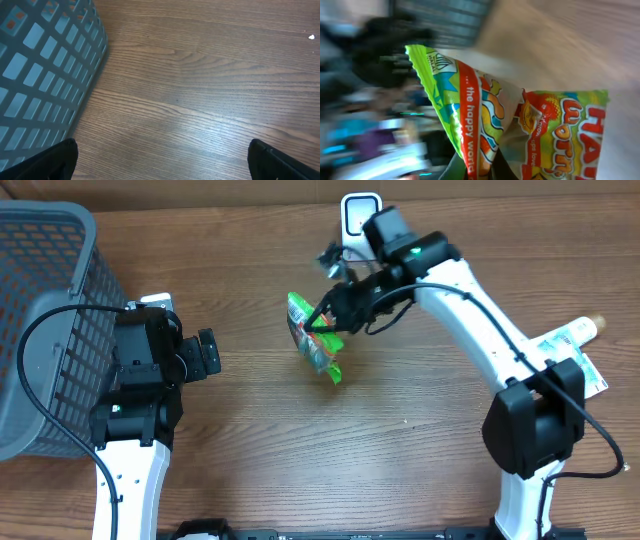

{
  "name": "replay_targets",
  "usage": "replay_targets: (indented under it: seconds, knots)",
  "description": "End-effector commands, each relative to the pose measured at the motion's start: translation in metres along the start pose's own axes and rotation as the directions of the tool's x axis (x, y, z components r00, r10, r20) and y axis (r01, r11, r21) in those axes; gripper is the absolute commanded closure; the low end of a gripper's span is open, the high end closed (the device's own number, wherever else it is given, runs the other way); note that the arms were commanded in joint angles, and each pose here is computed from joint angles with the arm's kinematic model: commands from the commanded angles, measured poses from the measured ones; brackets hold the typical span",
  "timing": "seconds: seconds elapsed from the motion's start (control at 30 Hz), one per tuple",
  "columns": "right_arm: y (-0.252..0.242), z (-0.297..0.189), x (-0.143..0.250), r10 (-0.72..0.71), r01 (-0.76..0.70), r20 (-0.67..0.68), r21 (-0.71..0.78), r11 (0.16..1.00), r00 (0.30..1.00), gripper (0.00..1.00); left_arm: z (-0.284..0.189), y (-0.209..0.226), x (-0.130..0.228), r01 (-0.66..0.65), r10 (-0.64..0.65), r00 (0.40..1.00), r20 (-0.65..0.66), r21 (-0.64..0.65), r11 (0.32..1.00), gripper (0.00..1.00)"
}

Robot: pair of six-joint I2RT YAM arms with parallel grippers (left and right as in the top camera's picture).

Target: Scan the item barcode

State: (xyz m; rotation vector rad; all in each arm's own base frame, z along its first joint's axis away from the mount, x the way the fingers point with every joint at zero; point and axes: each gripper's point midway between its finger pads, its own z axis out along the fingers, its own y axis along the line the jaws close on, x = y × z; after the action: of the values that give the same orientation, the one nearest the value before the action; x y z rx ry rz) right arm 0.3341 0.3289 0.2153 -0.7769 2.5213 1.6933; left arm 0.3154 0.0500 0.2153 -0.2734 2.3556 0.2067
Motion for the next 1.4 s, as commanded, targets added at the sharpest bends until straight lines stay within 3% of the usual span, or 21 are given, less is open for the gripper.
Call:
replay_targets:
  seconds: [0.0,0.13,0.2,0.27,0.3,0.37,0.5,0.57,0.7,0.97,1.13,1.27,1.37]
  knots:
    - [0.048,-0.011,0.015,0.072,-0.082,-0.040,-0.427,0.900,0.997,0.96,-0.002,0.003,-0.003,-0.009,0.009,1.000,0.012,-0.011,1.000,0.00]
    - [0.011,0.007,0.030,0.130,-0.147,-0.067,-0.436,0.888,0.989,0.96,-0.002,0.003,-0.003,-0.009,0.009,1.000,0.012,-0.011,1.000,0.00]
    - [-0.015,0.015,0.033,0.138,-0.150,-0.057,-0.364,0.919,0.989,0.96,-0.002,0.003,-0.003,-0.009,0.009,1.000,0.012,-0.011,1.000,0.00]
    - [-0.060,0.020,0.032,0.185,-0.186,-0.023,-0.136,0.973,0.982,0.96,-0.002,0.003,-0.003,-0.009,0.009,1.000,0.012,-0.011,1.000,0.00]
    - [-0.094,0.017,0.029,0.209,-0.210,0.021,0.051,0.976,0.978,0.96,-0.002,0.003,-0.003,-0.009,0.009,1.000,0.012,-0.011,1.000,0.00]
    - [-0.142,0.002,0.025,0.217,-0.238,0.101,0.305,0.922,0.971,0.96,-0.002,0.003,-0.003,-0.009,0.009,1.000,0.012,-0.011,1.000,0.00]
    - [-0.185,-0.024,0.026,0.223,-0.283,0.175,0.523,0.804,0.959,0.95,-0.002,0.003,-0.003,-0.009,0.009,1.000,0.012,-0.011,1.000,0.00]
    - [-0.195,-0.033,0.026,0.222,-0.294,0.194,0.561,0.774,0.956,0.94,-0.002,0.003,-0.003,-0.009,0.009,1.000,0.012,-0.011,1.000,0.00]
    - [-0.210,-0.050,0.027,0.224,-0.318,0.228,0.624,0.714,0.948,0.73,-0.002,0.003,-0.003,-0.009,0.009,1.000,0.012,-0.011,1.000,0.00]
    - [-0.219,-0.067,0.027,0.195,-0.299,0.227,0.672,0.678,0.954,0.51,-0.002,0.003,-0.003,-0.009,0.009,1.000,0.012,-0.011,1.000,0.00]
    - [-0.204,-0.070,0.016,0.123,-0.224,0.190,0.724,0.652,0.974,0.47,-0.002,0.003,-0.003,-0.009,0.009,1.000,0.012,-0.011,1.000,0.00]
    - [-0.187,-0.066,0.010,0.049,-0.149,0.148,0.807,0.571,0.988,0.46,-0.002,0.003,-0.003,-0.009,0.009,1.000,0.012,-0.011,1.000,0.00]
    - [-0.176,-0.050,0.014,-0.015,-0.029,0.042,0.868,0.496,0.999,0.47,-0.002,0.003,-0.003,-0.009,0.009,1.000,0.012,-0.011,1.000,0.00]
